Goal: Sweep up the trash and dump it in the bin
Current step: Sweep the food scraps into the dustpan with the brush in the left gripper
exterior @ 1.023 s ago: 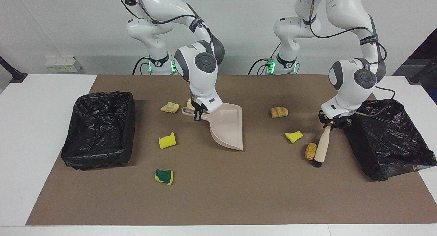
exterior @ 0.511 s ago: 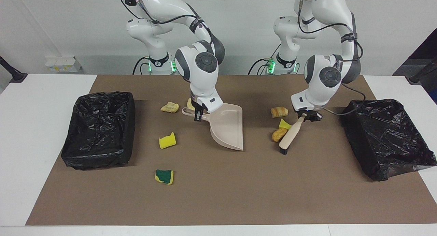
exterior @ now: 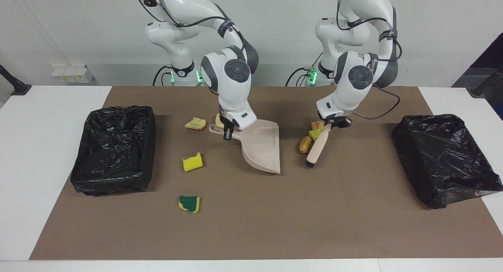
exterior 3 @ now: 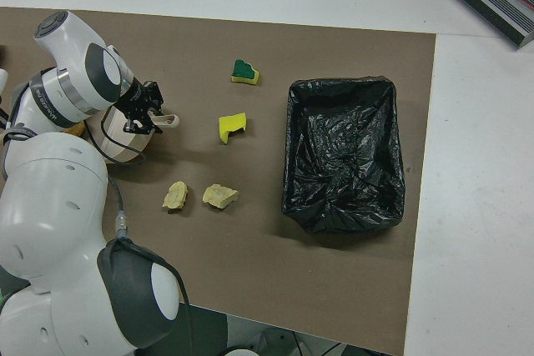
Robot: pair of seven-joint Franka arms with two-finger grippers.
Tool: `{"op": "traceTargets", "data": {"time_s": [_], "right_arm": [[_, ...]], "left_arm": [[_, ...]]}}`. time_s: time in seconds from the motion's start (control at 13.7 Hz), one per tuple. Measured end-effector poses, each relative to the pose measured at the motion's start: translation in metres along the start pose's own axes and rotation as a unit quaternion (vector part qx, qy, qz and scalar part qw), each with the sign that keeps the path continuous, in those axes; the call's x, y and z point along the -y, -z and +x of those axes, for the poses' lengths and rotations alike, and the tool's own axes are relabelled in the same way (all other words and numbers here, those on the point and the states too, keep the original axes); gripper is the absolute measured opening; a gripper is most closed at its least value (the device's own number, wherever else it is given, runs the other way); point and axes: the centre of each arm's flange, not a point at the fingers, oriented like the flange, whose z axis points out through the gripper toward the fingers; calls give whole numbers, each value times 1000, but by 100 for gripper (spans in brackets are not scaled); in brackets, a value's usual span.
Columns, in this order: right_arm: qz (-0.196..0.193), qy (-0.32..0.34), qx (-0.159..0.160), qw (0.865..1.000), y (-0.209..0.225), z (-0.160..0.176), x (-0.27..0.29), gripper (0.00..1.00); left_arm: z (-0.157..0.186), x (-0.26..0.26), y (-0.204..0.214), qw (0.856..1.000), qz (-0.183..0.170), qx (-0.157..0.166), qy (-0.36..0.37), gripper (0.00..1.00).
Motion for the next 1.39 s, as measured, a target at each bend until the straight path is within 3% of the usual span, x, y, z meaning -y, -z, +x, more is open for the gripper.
{"op": "traceTargets", "data": {"time_s": [0.15,0.29,0.51,0.66,0.95,1.1,1.39], "right_arm": [[0,7,0,1000,0,0,0,32],[0,14,1,1000,-1,-1,-1,32],[3,24,2,1000,-5,1,-1,32],[-2,42,3,999,-12,4,-4,32],[-7,49,-1,999,-21,7,-9,32],[-5,50,0,999,-23,8,-9,32],[-5,51,0,999,-23,10,-8,32]], "left_arm": [[-19,1,24,993,-4,0,117,26],[-32,-2,30,976,-5,9,218,26],[-55,0,5,956,-3,38,291,26],[-81,8,-18,940,-8,40,339,26],[-112,10,-64,930,-17,15,366,26],[-111,2,-68,930,-19,5,367,26],[-98,-41,-67,925,-65,-13,373,26]]}}
